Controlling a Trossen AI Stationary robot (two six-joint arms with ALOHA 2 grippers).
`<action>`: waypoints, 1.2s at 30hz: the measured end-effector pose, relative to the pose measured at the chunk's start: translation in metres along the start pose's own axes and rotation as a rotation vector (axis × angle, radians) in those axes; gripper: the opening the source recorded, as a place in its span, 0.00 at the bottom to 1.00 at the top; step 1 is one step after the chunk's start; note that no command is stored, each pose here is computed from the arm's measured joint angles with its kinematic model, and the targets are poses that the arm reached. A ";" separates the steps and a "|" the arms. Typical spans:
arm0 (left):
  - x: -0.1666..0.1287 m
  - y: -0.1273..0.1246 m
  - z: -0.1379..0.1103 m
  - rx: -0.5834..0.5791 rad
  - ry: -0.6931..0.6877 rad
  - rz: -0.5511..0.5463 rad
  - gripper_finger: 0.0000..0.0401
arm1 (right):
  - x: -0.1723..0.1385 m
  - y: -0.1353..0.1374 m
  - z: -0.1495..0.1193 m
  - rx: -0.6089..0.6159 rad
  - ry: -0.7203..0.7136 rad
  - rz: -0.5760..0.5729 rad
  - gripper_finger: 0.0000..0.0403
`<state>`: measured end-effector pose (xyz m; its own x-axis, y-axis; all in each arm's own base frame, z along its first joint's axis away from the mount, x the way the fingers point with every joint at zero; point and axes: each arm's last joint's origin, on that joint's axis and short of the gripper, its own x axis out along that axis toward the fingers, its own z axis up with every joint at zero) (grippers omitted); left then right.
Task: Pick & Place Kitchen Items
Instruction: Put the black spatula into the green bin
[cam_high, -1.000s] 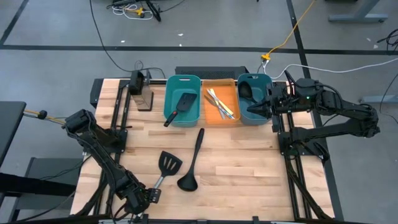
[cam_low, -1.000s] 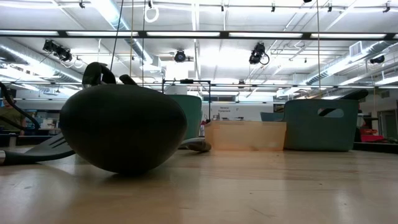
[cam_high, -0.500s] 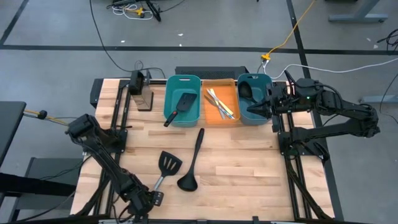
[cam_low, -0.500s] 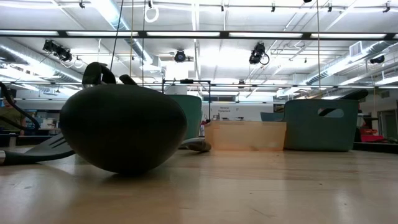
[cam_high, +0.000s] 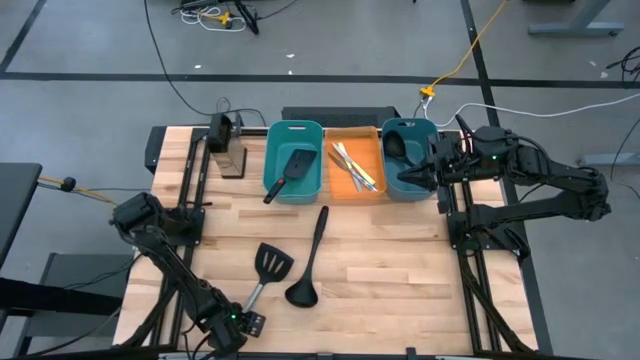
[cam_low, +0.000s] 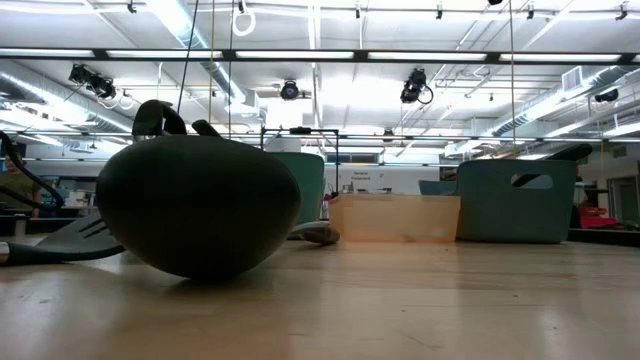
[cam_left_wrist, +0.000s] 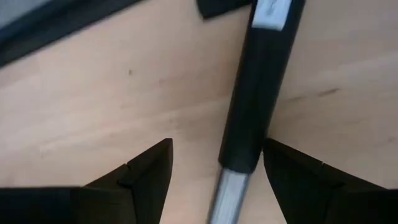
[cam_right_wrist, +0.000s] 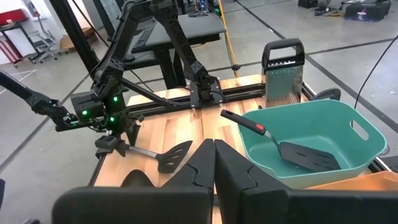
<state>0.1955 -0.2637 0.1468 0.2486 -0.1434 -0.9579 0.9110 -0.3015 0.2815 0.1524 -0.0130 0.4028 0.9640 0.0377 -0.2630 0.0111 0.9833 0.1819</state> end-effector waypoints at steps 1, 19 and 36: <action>0.000 0.000 0.000 0.000 -0.008 -0.004 0.63 | 0.000 0.000 0.000 0.000 0.001 0.000 0.02; 0.000 -0.003 0.002 -0.040 -0.074 -0.076 0.63 | 0.000 0.000 -0.001 0.005 0.005 -0.001 0.02; 0.000 -0.004 0.003 -0.095 -0.116 -0.111 0.42 | 0.000 0.000 0.000 0.008 0.005 -0.001 0.02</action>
<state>0.1907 -0.2651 0.1461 0.1104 -0.2232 -0.9685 0.9589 -0.2323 0.1629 0.1522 -0.0130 0.4024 0.9627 0.0381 -0.2677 0.0137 0.9819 0.1890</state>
